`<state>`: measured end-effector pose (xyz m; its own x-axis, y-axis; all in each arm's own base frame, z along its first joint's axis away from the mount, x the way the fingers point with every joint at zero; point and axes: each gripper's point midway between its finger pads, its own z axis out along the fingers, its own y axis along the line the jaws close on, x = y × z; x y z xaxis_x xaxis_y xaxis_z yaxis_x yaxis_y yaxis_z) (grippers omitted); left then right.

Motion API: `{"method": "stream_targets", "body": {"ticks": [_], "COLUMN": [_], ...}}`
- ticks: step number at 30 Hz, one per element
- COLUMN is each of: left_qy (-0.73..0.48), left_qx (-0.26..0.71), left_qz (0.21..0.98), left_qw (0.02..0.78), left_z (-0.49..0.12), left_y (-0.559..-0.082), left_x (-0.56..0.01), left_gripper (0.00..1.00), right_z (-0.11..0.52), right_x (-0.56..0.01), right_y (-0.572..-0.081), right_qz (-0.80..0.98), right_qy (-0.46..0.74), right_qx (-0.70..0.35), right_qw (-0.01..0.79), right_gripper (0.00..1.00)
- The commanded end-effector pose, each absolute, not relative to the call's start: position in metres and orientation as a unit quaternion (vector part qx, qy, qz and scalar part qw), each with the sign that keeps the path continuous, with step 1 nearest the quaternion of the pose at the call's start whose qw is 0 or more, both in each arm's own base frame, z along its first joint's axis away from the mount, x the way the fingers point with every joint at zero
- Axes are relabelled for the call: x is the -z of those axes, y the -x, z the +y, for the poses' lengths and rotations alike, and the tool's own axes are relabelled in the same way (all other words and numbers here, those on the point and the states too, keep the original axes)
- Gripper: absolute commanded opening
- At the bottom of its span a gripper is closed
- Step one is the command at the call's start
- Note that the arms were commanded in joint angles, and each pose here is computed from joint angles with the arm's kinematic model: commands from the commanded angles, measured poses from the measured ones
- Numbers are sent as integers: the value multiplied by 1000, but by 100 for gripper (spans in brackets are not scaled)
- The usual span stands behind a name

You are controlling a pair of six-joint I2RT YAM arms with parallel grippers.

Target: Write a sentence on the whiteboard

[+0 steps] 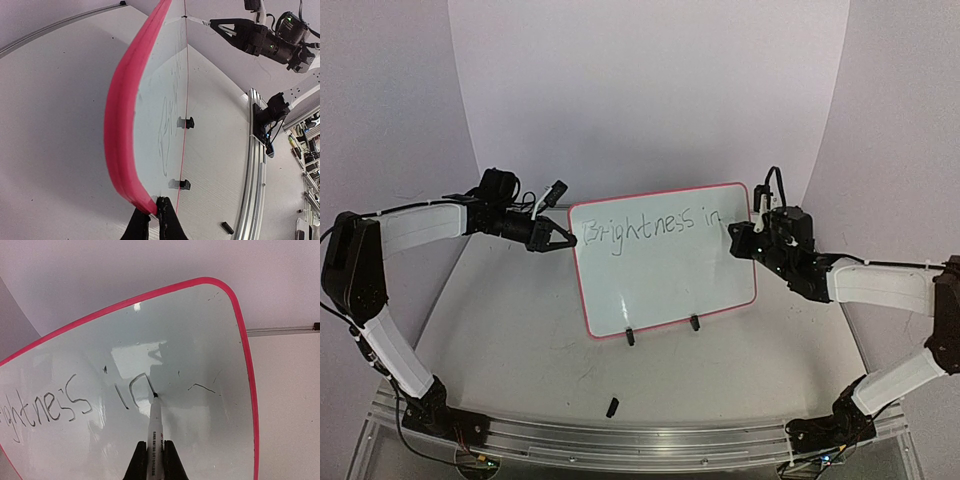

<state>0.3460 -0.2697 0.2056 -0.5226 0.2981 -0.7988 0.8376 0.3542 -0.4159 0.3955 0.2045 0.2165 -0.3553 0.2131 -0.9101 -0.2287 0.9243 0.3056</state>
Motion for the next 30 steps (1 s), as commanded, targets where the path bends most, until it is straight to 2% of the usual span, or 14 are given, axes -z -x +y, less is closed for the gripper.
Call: {"method": "stream_targets", "body": {"ticks": [1, 9, 15, 23, 30], "left_qy": [-414, -414, -413, -418, -420], "left_qx": [388, 385, 381, 381, 379], "left_qz": [754, 753, 754, 752, 750], "left_qw": [331, 338, 341, 339, 343], "left_z": [-272, -271, -271, -275, -275], "left_y": [-351, -352, -351, -346, -346], "left_x": [-193, -197, -200, -201, -203], "left_gripper": [0, 0, 0, 0, 0], "right_z": [200, 200, 207, 300, 378], "right_x": [-219, -239, -253, -271, -255], "right_y": [-392, -376, -338, -301, -288], "right_qz": [803, 795, 787, 744, 730], "right_qy": [0, 2, 24, 143, 201], "right_qx": [-191, -225, -254, -342, -393], "right_qw": [565, 563, 562, 556, 522], "right_gripper": [0, 0, 0, 0, 0]}}
